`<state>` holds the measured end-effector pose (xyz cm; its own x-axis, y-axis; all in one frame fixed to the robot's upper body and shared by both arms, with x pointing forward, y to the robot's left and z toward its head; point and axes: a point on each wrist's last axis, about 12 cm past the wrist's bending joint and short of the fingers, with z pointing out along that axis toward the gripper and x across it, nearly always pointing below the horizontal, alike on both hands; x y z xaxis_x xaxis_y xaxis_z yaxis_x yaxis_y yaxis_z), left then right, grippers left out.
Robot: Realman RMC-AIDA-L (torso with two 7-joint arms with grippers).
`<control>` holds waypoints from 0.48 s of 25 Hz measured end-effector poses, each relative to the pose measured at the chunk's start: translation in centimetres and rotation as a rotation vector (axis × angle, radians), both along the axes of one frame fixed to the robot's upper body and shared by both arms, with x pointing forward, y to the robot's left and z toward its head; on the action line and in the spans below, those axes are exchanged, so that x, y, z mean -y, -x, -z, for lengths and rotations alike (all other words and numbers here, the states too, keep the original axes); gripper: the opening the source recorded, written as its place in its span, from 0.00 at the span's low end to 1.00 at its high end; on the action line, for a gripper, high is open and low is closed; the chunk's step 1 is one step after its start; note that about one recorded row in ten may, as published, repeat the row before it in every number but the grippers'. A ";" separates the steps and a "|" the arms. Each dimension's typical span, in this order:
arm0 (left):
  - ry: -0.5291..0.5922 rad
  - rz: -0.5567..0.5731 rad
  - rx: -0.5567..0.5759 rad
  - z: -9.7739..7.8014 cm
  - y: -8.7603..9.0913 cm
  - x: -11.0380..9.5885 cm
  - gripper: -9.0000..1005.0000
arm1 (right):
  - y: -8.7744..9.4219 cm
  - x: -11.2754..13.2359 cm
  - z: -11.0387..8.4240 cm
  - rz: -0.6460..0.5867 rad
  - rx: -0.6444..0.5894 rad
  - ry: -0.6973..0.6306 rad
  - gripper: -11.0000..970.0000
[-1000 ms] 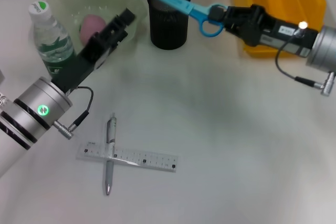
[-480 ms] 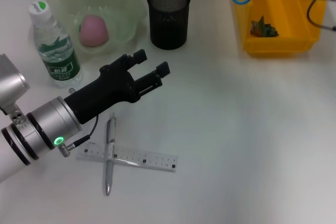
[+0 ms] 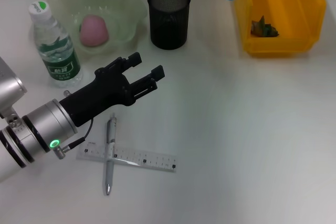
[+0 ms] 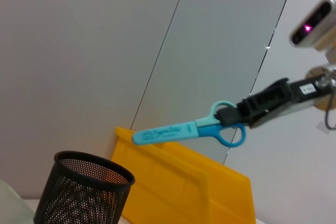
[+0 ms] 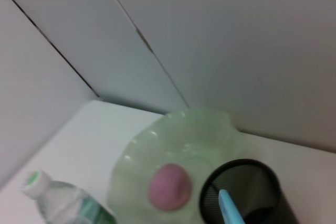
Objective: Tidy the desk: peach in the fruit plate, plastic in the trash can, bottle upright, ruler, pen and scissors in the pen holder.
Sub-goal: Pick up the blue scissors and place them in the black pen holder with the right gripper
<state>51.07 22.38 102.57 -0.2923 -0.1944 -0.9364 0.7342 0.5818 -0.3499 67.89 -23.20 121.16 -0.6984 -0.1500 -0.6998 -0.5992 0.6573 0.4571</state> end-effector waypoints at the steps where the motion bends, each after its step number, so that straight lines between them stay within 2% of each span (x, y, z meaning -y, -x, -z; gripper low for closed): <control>1: -0.001 0.000 0.000 0.0 0.0 0.0 0.79 | -0.3 -0.3 -0.2 0.000 0.002 0.019 0.15; 3: -0.006 0.000 -0.004 0.1 0.1 -0.1 0.79 | -1.1 -1.6 -1.0 -0.003 0.011 0.092 0.16; 7: -0.008 -0.001 -0.005 0.2 0.2 -0.1 0.79 | -1.6 -3.1 -1.4 -0.028 0.021 0.165 0.16; 12: -0.019 -0.014 -0.012 0.4 0.3 -0.3 0.79 | -2.4 -6.1 -2.0 -0.058 0.070 0.333 0.16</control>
